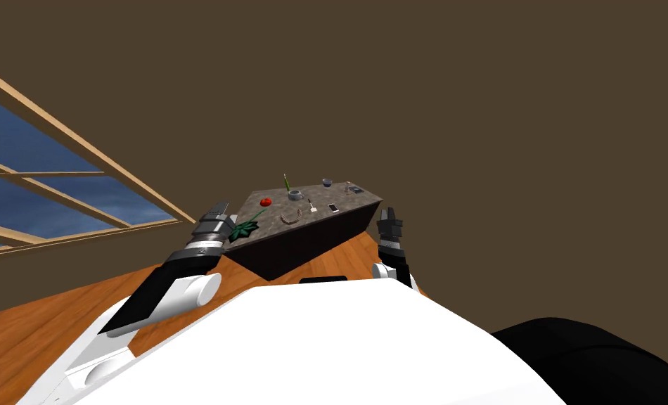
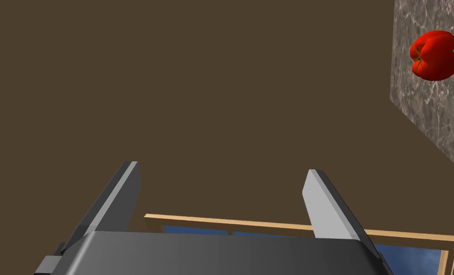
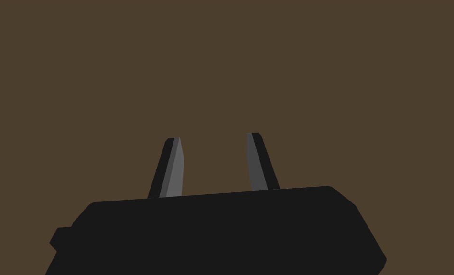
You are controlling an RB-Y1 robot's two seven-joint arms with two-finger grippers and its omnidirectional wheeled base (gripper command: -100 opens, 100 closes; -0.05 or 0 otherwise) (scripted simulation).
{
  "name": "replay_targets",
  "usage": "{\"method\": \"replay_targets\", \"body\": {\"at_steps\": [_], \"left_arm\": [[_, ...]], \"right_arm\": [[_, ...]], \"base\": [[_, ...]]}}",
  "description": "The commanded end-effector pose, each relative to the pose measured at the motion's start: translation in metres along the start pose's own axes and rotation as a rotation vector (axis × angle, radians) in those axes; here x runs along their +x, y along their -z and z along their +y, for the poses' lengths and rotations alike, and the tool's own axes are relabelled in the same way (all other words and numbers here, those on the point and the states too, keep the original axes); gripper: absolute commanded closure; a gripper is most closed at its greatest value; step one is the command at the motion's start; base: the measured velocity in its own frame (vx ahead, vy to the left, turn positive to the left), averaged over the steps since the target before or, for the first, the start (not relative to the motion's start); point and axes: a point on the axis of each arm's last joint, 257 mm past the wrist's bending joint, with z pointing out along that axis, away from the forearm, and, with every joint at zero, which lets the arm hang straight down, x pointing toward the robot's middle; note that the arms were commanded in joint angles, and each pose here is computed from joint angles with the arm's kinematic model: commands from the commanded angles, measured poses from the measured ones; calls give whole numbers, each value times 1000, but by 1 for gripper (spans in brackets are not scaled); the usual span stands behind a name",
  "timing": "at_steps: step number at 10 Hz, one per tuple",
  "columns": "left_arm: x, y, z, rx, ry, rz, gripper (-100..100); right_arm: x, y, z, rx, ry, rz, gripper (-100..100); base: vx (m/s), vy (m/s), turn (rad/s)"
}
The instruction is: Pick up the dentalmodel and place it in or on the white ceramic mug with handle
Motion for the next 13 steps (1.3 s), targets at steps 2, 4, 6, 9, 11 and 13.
{"method": "replay_targets", "body": {"at_steps": [2,4,6,9,11,13], "left_arm": [[-27,6,31,-105,-37,-31,-100],[-46,11,51,-173,-58,-55,-100],[-67,18,71,-243,-76,-80,-100],[-109,37,104,-366,-102,-138,-100],[-131,50,122,-434,-109,-169,-100],[-151,66,142,-514,-110,-200,-100]], "right_arm": [[0,0,0,0,0,0,0],[0,0,0,0,0,0,0],[0,0,0,0,0,0,0],[0,0,0,0,0,0,0],[0,0,0,0,0,0,0],[0,0,0,0,0,0,0]], "base": [[63,-117,-131],[49,-100,-80],[57,-76,-88],[59,-80,-104],[80,-96,-77],[96,-91,-80]]}}
